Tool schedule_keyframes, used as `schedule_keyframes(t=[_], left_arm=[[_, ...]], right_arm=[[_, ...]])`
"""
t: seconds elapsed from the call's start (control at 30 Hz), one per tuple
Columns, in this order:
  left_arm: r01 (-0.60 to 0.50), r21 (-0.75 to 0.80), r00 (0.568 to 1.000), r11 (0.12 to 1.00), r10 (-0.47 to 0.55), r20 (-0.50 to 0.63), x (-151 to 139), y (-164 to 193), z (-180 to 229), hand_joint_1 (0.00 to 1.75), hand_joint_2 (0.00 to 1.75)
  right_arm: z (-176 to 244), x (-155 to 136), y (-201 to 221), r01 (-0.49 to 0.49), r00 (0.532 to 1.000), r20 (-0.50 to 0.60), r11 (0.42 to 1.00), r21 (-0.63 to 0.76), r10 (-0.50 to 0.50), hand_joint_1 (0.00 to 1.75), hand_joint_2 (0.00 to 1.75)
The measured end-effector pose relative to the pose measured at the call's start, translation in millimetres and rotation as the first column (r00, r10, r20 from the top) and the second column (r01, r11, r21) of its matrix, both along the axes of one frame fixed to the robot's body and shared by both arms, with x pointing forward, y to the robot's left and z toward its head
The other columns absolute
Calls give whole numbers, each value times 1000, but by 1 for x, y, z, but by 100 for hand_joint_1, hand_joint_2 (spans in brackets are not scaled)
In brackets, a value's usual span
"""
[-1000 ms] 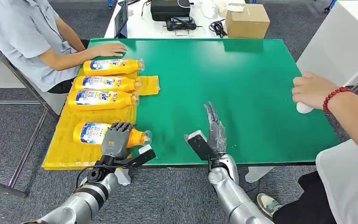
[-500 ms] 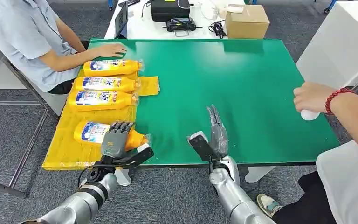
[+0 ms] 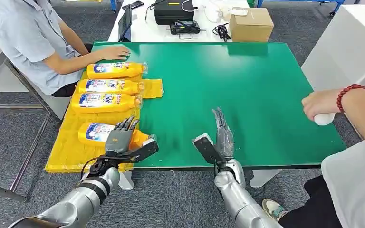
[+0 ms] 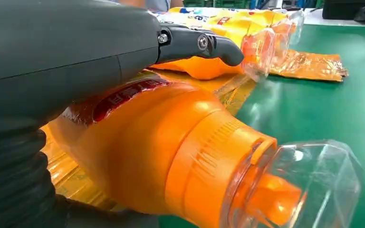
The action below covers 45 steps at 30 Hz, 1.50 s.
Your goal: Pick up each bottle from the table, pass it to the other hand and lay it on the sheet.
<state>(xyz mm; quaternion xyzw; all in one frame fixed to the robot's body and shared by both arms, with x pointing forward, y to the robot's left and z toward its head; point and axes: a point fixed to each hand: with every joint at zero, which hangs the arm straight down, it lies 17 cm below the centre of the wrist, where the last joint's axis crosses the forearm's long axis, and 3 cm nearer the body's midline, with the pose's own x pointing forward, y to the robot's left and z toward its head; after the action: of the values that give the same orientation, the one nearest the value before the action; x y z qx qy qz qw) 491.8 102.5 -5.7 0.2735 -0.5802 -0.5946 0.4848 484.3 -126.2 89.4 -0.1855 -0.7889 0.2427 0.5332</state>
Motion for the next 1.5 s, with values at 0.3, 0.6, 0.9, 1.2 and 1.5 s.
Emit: schedule_keyframes(t=[0.3, 0.6, 0.9, 1.2, 1.5], left_arm=[[16, 94, 989, 995, -2, -145, 3, 4, -15, 0, 175], [-11, 49, 997, 999, 14, -78, 4, -3, -5, 0, 175], [62, 145, 994, 987, -47, -100, 0, -13, -9, 0, 175], [219, 170, 970, 961, -195, -148, -15, -47, -7, 0, 175], [264, 173, 960, 949, -241, -144, -22, -58, -5, 0, 175]], right_arm=[[-1, 1, -4, 13, 1000, 1, 1000, -18, -13, 0, 175], [-3, 2, -10, 26, 1000, 1, 999, -29, -26, 0, 175], [-8, -2, -19, 49, 999, 3, 997, -57, -49, 0, 175], [-13, -6, -33, 84, 996, 9, 994, -66, -84, 0, 175], [-13, -6, -38, 92, 996, 13, 993, -68, -92, 0, 175]])
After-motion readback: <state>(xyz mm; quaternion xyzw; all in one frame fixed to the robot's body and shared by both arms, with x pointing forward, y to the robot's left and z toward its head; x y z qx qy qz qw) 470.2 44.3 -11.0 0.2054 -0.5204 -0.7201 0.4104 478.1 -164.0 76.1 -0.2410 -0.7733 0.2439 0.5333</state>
